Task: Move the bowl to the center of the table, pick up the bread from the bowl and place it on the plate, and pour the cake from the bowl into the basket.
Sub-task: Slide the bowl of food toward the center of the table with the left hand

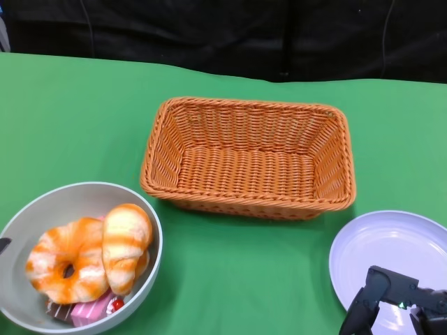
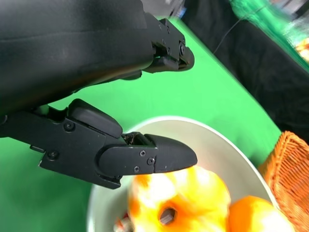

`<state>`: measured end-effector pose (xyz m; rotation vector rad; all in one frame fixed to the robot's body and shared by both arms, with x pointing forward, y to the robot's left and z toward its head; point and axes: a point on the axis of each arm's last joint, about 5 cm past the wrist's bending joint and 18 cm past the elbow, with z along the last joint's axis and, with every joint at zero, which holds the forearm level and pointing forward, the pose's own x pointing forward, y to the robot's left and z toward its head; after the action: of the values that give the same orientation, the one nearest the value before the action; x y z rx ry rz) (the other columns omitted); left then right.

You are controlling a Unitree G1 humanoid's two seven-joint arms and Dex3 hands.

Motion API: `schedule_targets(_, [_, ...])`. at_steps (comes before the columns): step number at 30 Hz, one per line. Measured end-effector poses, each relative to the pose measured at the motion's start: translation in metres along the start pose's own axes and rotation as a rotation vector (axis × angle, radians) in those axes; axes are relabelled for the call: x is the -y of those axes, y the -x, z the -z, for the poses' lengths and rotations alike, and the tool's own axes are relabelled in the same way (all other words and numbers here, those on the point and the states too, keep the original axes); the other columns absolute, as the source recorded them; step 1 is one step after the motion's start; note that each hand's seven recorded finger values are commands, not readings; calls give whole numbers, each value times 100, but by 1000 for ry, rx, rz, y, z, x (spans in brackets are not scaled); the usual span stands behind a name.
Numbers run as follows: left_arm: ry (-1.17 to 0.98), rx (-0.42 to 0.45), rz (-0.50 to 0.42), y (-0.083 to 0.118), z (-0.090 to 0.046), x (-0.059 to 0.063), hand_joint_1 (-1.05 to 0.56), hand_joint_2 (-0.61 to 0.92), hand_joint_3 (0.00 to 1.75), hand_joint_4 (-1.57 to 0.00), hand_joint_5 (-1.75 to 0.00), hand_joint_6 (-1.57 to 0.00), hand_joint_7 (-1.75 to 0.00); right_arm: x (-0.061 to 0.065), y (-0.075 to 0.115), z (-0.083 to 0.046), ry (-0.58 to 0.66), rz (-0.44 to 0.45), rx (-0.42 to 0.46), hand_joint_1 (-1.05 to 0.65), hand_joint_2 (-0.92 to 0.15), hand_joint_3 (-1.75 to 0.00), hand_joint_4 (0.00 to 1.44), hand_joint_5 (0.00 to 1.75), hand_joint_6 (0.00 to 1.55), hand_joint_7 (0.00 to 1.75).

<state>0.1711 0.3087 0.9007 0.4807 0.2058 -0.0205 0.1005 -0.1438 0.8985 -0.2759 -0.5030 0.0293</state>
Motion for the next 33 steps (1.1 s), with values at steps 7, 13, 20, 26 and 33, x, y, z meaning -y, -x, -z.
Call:
schedule_targets(7, [322, -240, 153, -7, -6, 12, -55, 92, 68, 0, -2, 0, 0, 0, 2, 0, -1, -3, -8, 3, -14, -173, 96, 173, 91, 143])
schedule_targets(13, [490, -321, 220, -19, -18, 12, -58, 92, 68, 0, 0, 0, 0, 0, 2, 0, -4, -4, -10, 1, -13, -173, 95, 174, 90, 143])
schedule_targets(20, [731, -392, 362, -29, -28, 13, -58, 92, 75, 0, 0, 0, 0, 1, 3, -1, 0, -2, -15, 1, -12, -174, 95, 174, 91, 143])
schedule_targets(26, [833, -436, 446, -35, -35, 26, -61, 92, 76, 0, 0, 0, 0, 1, 2, -2, 2, 0, -14, 2, -12, -174, 95, 174, 91, 142])
schedule_targets(33, [874, -484, 481, -35, -43, 35, -62, 92, 76, 0, 0, 0, 0, 1, 2, -2, 3, 0, -14, 2, -13, -174, 95, 173, 91, 143])
